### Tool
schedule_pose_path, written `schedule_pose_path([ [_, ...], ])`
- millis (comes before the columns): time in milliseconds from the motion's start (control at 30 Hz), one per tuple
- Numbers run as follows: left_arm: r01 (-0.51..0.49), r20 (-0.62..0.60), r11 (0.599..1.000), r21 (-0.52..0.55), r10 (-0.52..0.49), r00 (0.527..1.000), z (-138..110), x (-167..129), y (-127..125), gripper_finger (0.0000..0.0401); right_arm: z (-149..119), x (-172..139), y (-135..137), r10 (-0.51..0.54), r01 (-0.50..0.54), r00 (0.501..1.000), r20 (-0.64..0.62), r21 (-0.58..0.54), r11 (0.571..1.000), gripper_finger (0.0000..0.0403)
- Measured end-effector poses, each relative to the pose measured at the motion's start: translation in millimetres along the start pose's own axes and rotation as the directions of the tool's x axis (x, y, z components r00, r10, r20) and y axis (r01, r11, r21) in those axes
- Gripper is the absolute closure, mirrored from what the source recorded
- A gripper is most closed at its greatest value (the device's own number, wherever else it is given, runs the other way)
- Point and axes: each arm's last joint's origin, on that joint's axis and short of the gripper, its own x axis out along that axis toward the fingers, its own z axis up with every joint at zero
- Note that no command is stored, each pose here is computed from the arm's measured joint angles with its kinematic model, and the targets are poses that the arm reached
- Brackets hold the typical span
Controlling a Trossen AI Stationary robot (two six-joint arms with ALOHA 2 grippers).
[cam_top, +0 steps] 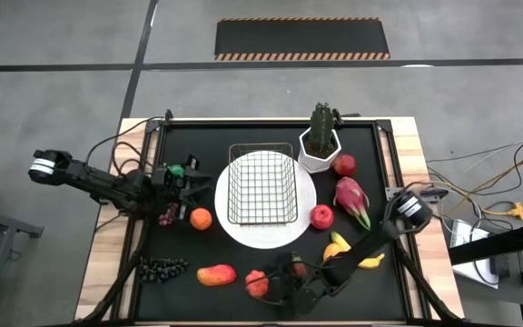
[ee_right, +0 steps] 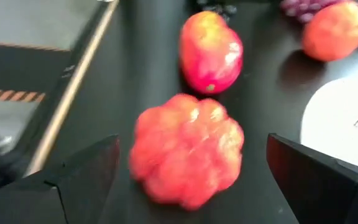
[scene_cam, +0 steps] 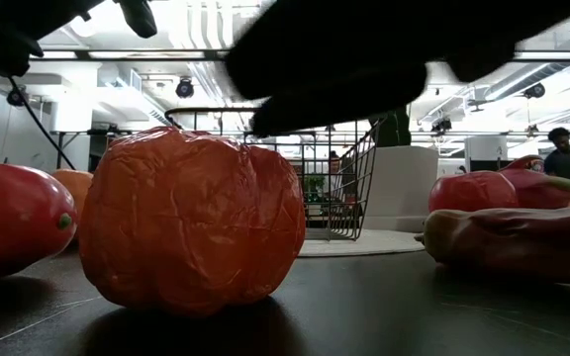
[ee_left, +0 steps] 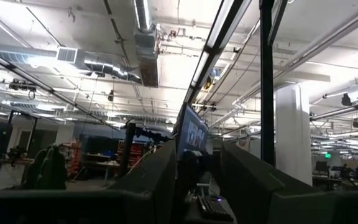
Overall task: Build produce basket
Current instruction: Put the pumpkin into the gold wire basket
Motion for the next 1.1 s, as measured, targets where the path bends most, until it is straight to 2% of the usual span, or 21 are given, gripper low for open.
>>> schedule_pose_path([
  [67,0.0,0.006,1.0,0.0,0.0,1.0,1.1,-0.3,0.0,0.029,0.8,9.2,3.1,-0.031,0.031,1.0,0.003,0.0,1.0,0.0017],
  [233,0.0,0.006,1.0,-0.001,0.0,1.0,1.4,-1.0,0.1,0.029,2.5,23.7,10.3,-0.024,0.023,1.0,-0.02,-0.006,1.0,0.0017],
  [433,0.0,-0.002,1.0,-0.006,0.0,1.0,-0.1,-1.9,0.2,0.029,0.8,30.3,11.9,-0.029,0.033,0.998,-0.054,0.068,0.997,0.0017],
  [900,0.0,-0.013,1.0,-0.006,0.0,1.0,-1.7,-2.9,0.4,0.029,11.7,18.9,9.7,-0.005,0.01,0.998,-0.066,0.087,0.996,0.0017],
  [1100,0.0,-0.012,1.0,-0.006,0.0,1.0,-1.5,-3.0,0.4,0.029,10.2,18.3,12.9,0.074,-0.06,0.993,-0.091,0.148,0.987,0.0017],
])
